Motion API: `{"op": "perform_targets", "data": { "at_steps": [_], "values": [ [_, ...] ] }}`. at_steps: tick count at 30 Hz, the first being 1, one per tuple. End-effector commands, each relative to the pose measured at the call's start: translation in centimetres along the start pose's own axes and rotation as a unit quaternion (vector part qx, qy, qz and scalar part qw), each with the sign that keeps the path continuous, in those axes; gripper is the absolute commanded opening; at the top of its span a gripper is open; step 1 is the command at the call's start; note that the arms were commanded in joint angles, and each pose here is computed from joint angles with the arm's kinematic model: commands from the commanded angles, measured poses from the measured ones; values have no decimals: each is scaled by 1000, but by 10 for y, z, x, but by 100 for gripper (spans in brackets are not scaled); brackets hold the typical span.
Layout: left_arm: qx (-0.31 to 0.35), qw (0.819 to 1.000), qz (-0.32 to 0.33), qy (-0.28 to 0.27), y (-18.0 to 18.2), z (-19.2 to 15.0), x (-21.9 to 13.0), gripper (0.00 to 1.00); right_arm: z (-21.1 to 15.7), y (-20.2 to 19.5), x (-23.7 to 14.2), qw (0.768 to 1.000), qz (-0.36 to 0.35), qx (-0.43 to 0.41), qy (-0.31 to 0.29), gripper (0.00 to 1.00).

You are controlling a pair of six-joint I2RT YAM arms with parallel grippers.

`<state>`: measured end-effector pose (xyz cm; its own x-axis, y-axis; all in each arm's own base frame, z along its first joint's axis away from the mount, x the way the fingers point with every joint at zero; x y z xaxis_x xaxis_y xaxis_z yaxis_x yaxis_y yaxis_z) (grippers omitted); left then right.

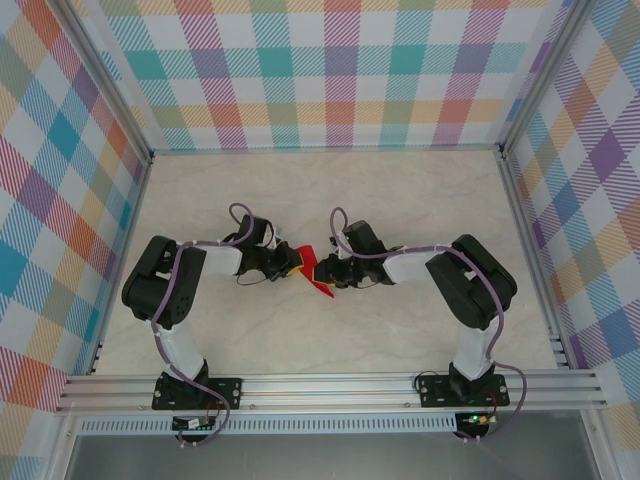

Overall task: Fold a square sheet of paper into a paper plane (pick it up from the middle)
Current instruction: Fold the wing for the fifth time at the center of the table.

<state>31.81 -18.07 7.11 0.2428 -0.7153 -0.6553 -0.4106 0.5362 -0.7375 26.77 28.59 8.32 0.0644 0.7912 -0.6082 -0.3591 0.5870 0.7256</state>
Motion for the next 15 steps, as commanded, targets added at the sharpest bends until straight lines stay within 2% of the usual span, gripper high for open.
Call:
{"op": "perform_targets", "data": {
  "at_steps": [1, 15],
  "values": [
    [9, 1000, 10, 6, 0, -3, 3, 12, 1, 2, -7, 1000, -7, 11, 9, 26],
    [19, 1000, -10, 11, -10, -5, -3, 13, -12, -17, 7, 997, -26, 49, 44, 16]
  ]
}}
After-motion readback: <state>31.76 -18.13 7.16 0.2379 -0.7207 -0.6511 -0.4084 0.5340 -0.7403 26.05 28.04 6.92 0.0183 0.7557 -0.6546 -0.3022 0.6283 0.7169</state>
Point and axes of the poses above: each hand's point on the last joint's axis, 136 mm out from that joint toward the fingers, its own x axis out along the fingers, its own y axis along the line the jaws close on, z = x × y, the point moved 7 cm from there along -x, back along the fingers, and after that the axes turned 14 degrees about -x, right-handed, at the moved point
